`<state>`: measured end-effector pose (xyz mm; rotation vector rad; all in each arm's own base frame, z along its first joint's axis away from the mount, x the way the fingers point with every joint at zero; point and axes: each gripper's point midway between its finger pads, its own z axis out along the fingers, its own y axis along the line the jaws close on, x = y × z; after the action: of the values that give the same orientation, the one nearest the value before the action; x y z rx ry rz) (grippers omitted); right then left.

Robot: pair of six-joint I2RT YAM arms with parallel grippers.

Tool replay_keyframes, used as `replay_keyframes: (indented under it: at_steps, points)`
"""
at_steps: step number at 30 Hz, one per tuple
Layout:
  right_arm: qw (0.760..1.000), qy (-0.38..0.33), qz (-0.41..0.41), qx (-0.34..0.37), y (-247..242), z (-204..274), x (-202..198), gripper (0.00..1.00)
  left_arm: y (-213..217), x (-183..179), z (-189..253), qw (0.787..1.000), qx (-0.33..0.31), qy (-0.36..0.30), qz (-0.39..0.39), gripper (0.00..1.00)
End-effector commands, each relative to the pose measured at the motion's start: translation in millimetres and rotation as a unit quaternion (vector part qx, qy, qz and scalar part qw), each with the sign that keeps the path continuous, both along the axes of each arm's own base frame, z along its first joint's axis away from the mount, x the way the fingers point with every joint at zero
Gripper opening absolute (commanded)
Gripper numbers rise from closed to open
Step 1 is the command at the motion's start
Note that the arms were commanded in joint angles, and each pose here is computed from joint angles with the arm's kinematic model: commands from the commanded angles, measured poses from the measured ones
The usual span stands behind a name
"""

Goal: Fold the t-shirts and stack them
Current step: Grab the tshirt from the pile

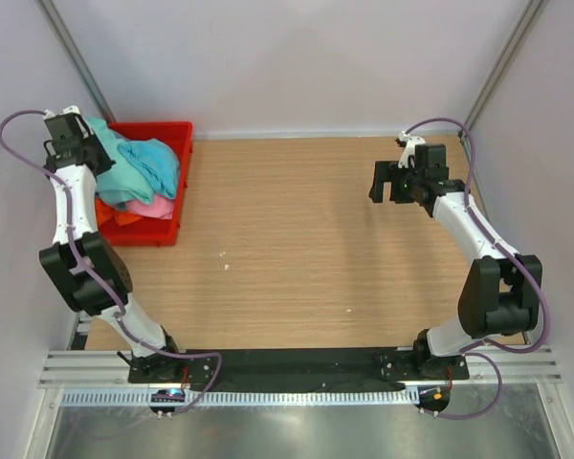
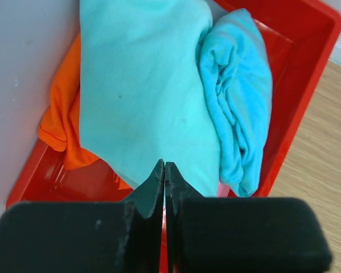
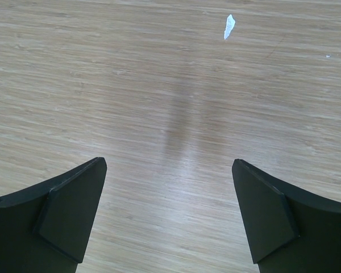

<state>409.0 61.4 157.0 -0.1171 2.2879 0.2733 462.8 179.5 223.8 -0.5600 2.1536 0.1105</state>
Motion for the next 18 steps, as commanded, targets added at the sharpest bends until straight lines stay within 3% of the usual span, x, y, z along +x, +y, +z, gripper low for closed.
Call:
replay_keyframes:
  at_steps: [1, 2, 3, 4, 7, 10, 13, 18]
  points:
    - [0.999, -0.031, 0.01, 0.004, 2, 19, 1, 1.0, -7, -2, 31, 0.999, 0.009, -0.046, -0.013, 0.0]
    - [0.999, -0.032, 0.012, 0.004, 3, 20, 0, 1.0, -7, -4, 30, 0.999, 0.009, -0.045, -0.012, 0.06]
    - [0.999, -0.033, 0.011, 0.004, 2, 21, 0, 1.0, -6, -6, 29, 0.999, 0.012, -0.043, -0.009, 0.21]
    - [0.999, -0.033, 0.013, 0.004, 3, 20, -1, 1.0, -5, -6, 24, 0.999, 0.015, -0.037, -0.006, 0.55]
    - [0.999, -0.033, 0.016, 0.004, 3, 21, -2, 1.0, 2, -5, 11, 0.999, 0.029, -0.019, -0.003, 0.74]
    - [0.999, -0.032, 0.015, 0.003, 3, 20, -3, 1.0, 14, -2, -3, 0.999, 0.043, 0.004, 0.011, 0.73]
    - [0.999, -0.029, 0.016, 0.005, 3, 17, -2, 1.0, 17, 5, -9, 0.999, 0.041, 0.011, 0.011, 0.64]
    - [1.0, -0.022, 0.017, 0.004, 4, 13, -2, 1.0, 17, 15, -28, 0.999, 0.021, 0.028, 0.008, 0.61]
